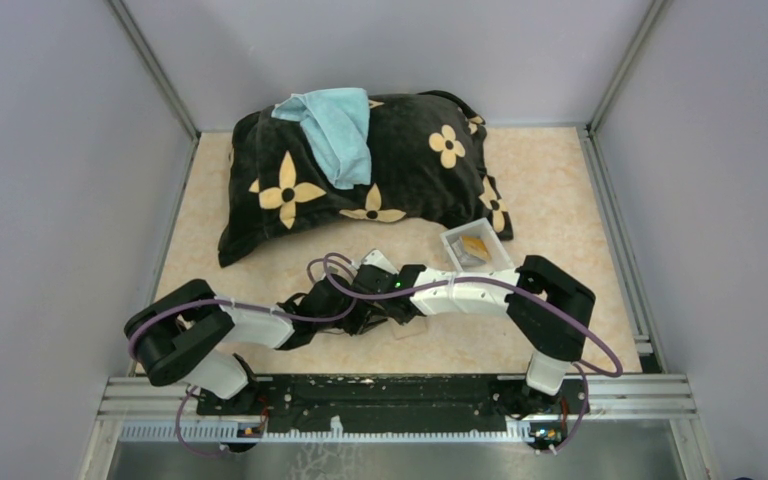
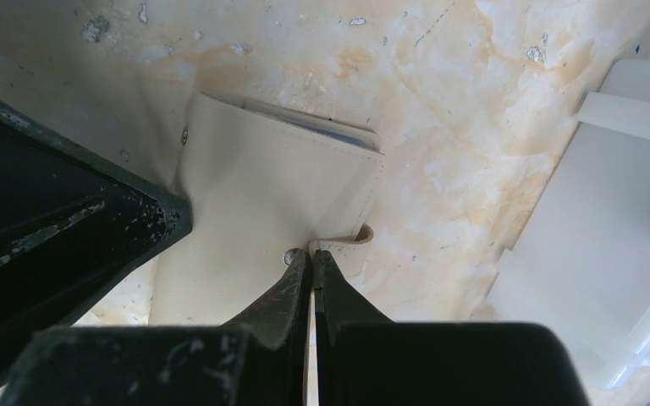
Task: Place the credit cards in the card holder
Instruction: Close the card holder at the center of the board.
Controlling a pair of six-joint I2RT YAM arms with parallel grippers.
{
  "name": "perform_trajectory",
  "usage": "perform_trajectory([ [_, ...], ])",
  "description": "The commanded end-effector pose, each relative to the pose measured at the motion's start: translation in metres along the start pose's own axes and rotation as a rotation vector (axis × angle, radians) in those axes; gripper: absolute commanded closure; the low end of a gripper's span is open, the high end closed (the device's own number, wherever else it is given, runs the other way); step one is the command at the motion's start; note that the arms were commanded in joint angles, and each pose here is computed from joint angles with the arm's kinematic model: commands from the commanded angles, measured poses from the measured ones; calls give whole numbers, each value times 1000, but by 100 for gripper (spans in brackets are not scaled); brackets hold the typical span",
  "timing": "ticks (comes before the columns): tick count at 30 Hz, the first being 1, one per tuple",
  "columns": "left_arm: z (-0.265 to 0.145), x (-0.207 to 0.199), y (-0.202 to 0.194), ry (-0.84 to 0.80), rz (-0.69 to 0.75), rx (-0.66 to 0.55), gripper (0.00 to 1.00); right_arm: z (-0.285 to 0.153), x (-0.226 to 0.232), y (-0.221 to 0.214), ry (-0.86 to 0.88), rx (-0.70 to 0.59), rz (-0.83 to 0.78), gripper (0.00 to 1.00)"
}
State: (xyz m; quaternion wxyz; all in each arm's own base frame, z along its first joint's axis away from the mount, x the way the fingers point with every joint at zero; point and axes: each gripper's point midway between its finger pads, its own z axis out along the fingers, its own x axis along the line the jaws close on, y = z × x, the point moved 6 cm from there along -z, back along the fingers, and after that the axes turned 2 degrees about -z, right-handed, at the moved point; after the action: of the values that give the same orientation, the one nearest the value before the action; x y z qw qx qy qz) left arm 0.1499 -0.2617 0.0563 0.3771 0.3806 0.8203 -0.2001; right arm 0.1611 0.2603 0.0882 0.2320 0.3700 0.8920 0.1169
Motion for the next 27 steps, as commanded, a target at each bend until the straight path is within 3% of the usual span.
perform_trajectory([
  [1,2,40,1,180,49,-4,78,-11,6,5,30,1,14,100],
  [27,-1,35,0,184,101,8,78,0,10,17,-16,8,14,100],
])
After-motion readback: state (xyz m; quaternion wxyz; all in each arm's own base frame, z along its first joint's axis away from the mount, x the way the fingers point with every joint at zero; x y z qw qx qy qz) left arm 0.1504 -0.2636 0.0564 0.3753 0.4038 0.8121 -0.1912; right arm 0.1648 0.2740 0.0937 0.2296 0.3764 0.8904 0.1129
